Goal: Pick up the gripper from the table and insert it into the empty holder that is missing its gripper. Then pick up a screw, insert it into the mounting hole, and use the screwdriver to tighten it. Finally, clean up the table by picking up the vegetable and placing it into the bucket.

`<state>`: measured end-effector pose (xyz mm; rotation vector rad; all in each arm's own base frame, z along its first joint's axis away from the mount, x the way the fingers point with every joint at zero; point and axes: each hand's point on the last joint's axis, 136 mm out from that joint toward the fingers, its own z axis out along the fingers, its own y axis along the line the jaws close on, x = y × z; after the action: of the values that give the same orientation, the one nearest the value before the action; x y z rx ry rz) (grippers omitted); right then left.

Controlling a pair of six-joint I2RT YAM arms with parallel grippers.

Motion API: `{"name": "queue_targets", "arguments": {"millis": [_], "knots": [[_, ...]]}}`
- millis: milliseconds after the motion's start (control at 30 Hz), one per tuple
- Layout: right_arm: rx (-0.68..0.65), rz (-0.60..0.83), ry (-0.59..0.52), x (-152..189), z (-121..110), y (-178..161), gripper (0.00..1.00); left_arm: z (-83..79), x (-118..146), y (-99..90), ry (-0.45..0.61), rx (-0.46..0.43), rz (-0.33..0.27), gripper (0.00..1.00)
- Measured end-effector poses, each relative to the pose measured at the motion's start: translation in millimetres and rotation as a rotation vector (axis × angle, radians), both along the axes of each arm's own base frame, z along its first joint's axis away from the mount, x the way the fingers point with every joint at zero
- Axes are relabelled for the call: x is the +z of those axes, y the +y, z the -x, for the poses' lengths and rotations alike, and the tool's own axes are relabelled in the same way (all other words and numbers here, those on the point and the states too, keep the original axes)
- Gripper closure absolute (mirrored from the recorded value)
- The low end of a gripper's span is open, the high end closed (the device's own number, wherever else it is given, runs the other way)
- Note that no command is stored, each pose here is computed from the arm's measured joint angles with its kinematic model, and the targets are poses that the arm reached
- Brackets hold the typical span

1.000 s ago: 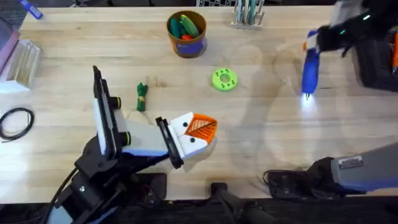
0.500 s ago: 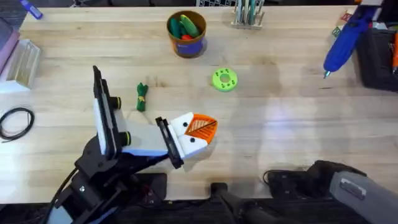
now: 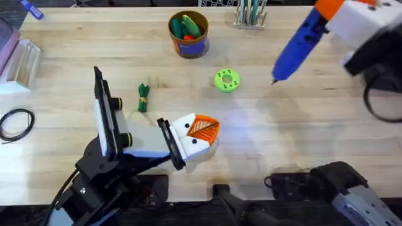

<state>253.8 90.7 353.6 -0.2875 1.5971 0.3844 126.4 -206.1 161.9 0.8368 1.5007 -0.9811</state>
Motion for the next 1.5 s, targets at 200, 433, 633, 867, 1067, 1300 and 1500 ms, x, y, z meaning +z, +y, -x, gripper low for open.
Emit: {"name": "queue_targets", "arguments": {"millis": [200, 433, 633, 867, 1067, 1300, 1500], "knots": [[0.214, -0.076, -0.165, 26, 34, 47, 0.98, -0.1, 0, 0.0, 0.0, 0.0, 0.0, 0.983], [0.458, -0.152, -0.246, 49, 60, 106, 0.98, -0.3, 0, 0.1, 0.0, 0.002, 0.0, 0.983], [0.639, -0.155, -0.197, 34, 76, 162, 0.98, -0.3, 0, 0.1, 0.0, 0.002, 0.0, 0.983], [0.702, -0.138, -0.15, 19, 83, 185, 0.98, -0.4, 0, 0.2, 0.0, 0.002, 0.0, 0.983], [0.722, -0.173, -0.148, 23, 83, 190, 0.98, -0.4, 0, 0.2, 0.0, 0.002, 0.0, 0.983], [0.742, -0.171, -0.113, 15, 82, 195, 0.98, -0.4, 0, 0.2, 0.0, 0.002, 0.0, 0.983], [0.746, -0.171, -0.112, 15, 83, 196, 0.98, -0.4, 0, 0.2, 0.0, 0.002, 0.0, 0.983]]}}
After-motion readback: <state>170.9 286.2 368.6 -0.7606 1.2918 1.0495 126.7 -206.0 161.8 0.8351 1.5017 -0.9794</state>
